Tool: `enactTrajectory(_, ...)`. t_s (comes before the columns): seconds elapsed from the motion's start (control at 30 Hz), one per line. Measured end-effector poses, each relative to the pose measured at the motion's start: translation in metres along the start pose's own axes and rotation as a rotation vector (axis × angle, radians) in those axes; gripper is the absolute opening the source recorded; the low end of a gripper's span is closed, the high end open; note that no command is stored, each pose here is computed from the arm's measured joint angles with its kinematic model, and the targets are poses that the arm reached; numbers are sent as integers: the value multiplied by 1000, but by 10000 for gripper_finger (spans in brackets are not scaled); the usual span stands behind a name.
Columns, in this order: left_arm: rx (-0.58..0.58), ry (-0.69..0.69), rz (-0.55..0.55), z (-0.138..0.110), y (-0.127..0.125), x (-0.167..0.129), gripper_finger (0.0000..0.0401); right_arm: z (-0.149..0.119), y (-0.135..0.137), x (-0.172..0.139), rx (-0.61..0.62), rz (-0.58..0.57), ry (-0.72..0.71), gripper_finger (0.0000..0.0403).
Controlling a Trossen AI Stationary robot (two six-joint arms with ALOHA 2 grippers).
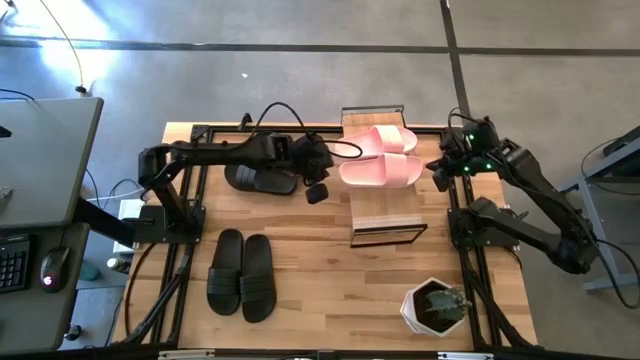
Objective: Pick and place slides into the shelf
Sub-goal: Put the black slide under the shelf
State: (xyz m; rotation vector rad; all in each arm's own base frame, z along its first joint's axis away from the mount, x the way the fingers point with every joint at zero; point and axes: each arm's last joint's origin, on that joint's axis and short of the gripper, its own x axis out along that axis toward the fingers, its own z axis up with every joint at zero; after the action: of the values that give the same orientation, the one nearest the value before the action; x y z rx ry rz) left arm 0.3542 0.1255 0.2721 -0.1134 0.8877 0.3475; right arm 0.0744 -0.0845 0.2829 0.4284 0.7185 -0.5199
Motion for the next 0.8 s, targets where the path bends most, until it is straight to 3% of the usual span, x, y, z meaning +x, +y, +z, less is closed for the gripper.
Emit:
enactTrajectory(0.17, -15, 81, 72, -9, -2, -26, 5, -2, 2, -5, -10, -3, -27, 0)
enactTrajectory(0.33, -108, 194, 169, -23, -6, -47, 5, -4, 4, -10, -19, -4, -53, 0)
enactTrajectory(0.57, -277, 406, 411, -48, -10, -56, 5, -6, 5, -13, -31, -2, -71, 0)
enactTrajectory(0.8, -421, 371, 649, -55, -11, -61, 5, -6, 5, -13, -40, 2, -71, 0)
